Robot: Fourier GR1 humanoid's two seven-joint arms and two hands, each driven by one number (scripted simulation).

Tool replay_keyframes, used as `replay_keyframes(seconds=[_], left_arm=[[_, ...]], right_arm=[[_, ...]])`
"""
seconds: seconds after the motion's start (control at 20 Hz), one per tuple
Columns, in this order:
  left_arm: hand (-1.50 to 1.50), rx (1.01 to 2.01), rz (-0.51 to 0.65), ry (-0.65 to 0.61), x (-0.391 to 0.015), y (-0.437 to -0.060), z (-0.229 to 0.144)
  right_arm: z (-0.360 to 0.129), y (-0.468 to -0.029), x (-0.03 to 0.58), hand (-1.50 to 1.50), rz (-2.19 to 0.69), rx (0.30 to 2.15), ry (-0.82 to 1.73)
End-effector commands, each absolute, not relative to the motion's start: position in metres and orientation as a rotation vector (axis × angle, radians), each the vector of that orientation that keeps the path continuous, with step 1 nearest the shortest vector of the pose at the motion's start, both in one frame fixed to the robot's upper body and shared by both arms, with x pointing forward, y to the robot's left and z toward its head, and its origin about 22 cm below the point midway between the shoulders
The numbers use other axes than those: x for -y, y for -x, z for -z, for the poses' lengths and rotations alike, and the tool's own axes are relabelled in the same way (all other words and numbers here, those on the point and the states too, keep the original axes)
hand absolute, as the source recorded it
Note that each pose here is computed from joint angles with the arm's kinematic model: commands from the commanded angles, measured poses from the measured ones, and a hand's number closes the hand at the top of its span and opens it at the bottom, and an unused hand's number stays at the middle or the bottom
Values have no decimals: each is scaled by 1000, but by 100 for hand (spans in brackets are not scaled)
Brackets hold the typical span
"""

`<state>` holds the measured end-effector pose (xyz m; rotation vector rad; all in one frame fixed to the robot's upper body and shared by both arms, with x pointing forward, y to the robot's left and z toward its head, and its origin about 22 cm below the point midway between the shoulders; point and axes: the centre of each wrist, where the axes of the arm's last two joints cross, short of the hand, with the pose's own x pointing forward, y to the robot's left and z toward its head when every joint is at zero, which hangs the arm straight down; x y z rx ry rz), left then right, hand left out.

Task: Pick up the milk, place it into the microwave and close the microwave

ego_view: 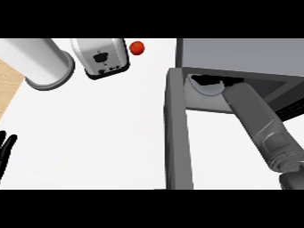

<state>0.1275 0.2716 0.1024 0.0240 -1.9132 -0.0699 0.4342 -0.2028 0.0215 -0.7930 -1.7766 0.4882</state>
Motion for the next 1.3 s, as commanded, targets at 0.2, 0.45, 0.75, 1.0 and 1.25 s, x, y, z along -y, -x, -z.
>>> replay_keyframes(seconds=[0.2,0.45,0.75,1.0,1.25], left_arm=[[-150,1926,95,-27,-261,-127,-107],[-150,1920,93,-24,-263,-126,-100],[-150,1910,115,-51,-263,-115,-107],[-150,1900,110,-43,-253,-117,-96],[-150,1907,107,-31,-252,-120,-109]], right_arm=[[-28,-438,187,-150,-489,1771,759],[-33,-441,196,-150,-389,1784,777],[-37,-442,207,-150,-339,1799,822],[-34,-440,216,-150,-334,1825,848],[-42,-442,237,-150,-299,1845,872]])
